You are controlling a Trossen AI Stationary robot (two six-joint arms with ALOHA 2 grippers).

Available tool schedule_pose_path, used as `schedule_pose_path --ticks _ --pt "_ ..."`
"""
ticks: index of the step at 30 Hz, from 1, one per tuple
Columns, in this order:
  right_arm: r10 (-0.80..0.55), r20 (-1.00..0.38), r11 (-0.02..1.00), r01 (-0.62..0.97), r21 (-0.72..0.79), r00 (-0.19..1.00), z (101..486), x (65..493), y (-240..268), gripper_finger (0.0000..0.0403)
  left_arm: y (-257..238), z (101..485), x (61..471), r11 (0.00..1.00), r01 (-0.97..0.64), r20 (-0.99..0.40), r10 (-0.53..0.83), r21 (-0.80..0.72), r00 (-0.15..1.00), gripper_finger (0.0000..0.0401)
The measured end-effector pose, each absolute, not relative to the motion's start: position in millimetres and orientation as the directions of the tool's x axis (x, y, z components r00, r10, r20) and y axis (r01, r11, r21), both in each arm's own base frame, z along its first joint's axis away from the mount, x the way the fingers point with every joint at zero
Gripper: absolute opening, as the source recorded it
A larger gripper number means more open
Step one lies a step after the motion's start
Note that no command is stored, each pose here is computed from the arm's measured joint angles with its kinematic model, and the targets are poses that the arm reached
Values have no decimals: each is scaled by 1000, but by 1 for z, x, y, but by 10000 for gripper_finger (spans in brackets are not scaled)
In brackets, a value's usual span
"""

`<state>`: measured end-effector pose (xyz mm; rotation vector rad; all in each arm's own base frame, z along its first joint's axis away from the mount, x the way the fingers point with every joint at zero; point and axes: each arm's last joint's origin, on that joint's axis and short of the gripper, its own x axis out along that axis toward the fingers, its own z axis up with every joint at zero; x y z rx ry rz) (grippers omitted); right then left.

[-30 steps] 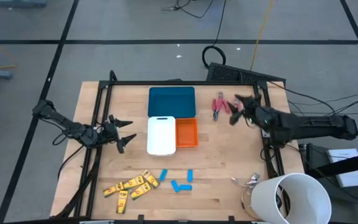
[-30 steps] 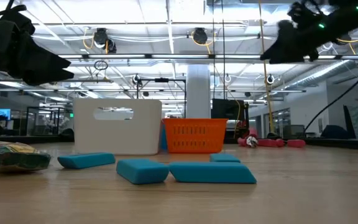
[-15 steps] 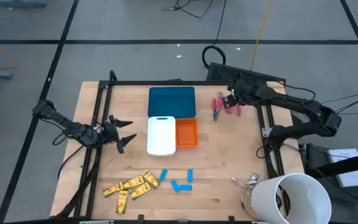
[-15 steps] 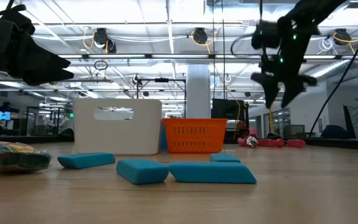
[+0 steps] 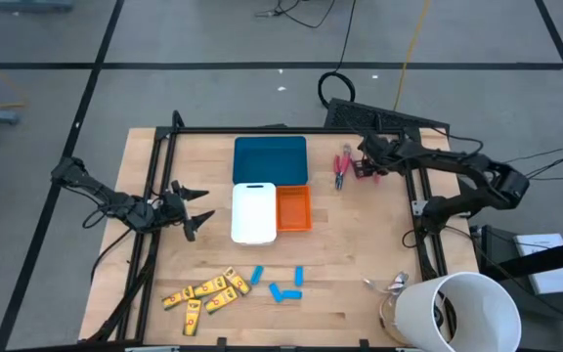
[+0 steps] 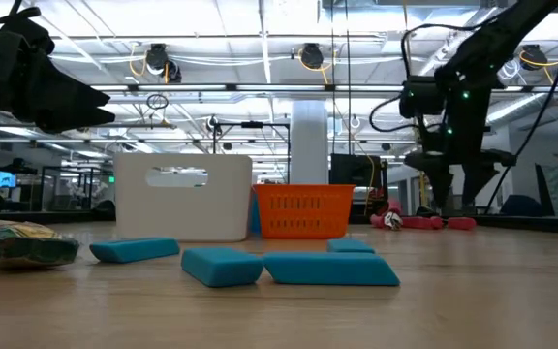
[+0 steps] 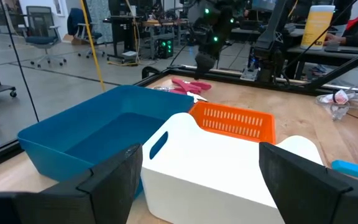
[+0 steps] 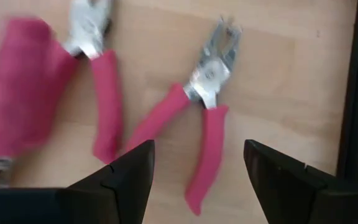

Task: Pick & Place School Supplies
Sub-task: Put the pink hole puncher into the blue bin

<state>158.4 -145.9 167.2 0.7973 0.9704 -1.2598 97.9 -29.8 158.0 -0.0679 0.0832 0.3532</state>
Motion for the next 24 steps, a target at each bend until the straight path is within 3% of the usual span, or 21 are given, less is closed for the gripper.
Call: schedule_pose_path --ticks 16,24 --pt "-435 -898 135 991 16 73 131 145 -138 236 -30 158 98 936 -348 -93 342 -52 935 324" --pt "-434 -898 136 991 15 73 131 145 -137 191 -30 158 98 936 -348 -93 342 -52 935 324"
